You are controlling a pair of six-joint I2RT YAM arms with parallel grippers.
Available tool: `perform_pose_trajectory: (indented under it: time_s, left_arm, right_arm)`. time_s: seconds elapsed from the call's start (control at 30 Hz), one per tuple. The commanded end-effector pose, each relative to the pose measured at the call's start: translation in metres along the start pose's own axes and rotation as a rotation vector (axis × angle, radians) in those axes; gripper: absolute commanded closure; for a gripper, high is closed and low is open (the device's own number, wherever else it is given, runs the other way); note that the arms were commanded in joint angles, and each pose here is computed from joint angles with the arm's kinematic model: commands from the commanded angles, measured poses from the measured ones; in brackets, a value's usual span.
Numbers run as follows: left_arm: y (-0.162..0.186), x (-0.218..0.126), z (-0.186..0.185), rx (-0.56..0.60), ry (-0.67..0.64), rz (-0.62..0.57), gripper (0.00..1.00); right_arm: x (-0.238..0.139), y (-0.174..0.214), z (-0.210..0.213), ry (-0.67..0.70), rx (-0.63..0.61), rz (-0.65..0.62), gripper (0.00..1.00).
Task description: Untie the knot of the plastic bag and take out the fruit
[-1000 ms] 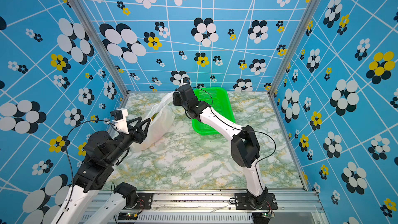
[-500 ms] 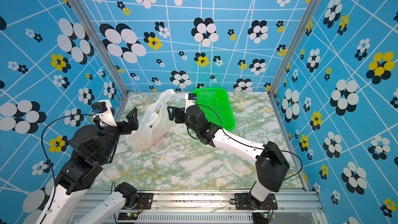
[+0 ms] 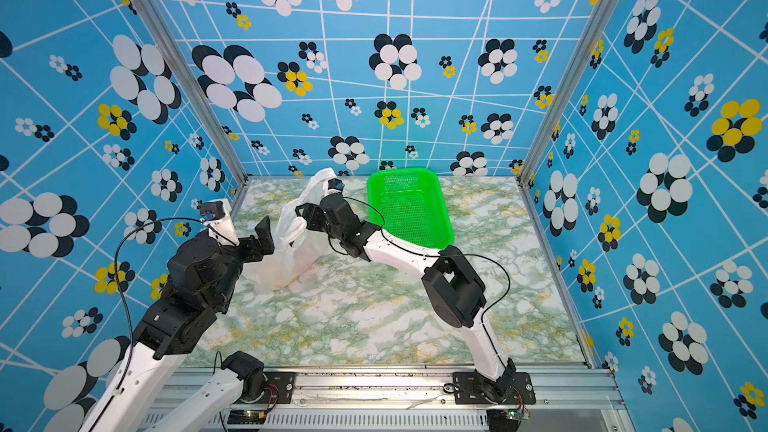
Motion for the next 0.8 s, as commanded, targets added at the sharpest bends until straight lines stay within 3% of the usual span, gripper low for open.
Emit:
perform_pose_trajectory:
  time_s: [0.0,0.13,0.43,0.77]
  left_arm:
    - [0.006,0.003,0.009,-0.070,-0.016,-0.009,0.04]
    - [0.014,0.015,0.017,-0.106,-0.019,0.044,0.04]
    - [0.033,0.059,0.007,-0.096,0.012,0.219,0.04]
    - [0.048,0.089,-0.008,-0.048,0.045,0.376,0.05]
  right_arm:
    - [0.015,0.016,-0.017,0.029,0.034,0.066,0.44]
    - [0.008,0.024,-0.025,0.039,0.040,0.055,0.70]
    - [-0.032,0.039,-0.039,0.071,0.026,0.026,0.99]
    - [-0.037,0.046,-0.036,0.018,0.013,0.030,1.00]
Point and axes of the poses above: each gripper's point midway between its finger pads, its own x axis out along the fingers, its own z axis along the line the jaws close on, y = z × x, the point moved 7 cm from there along -x, back along the fingers, and after that the axes turned 8 degrees about -x, right-handed, at the moved point
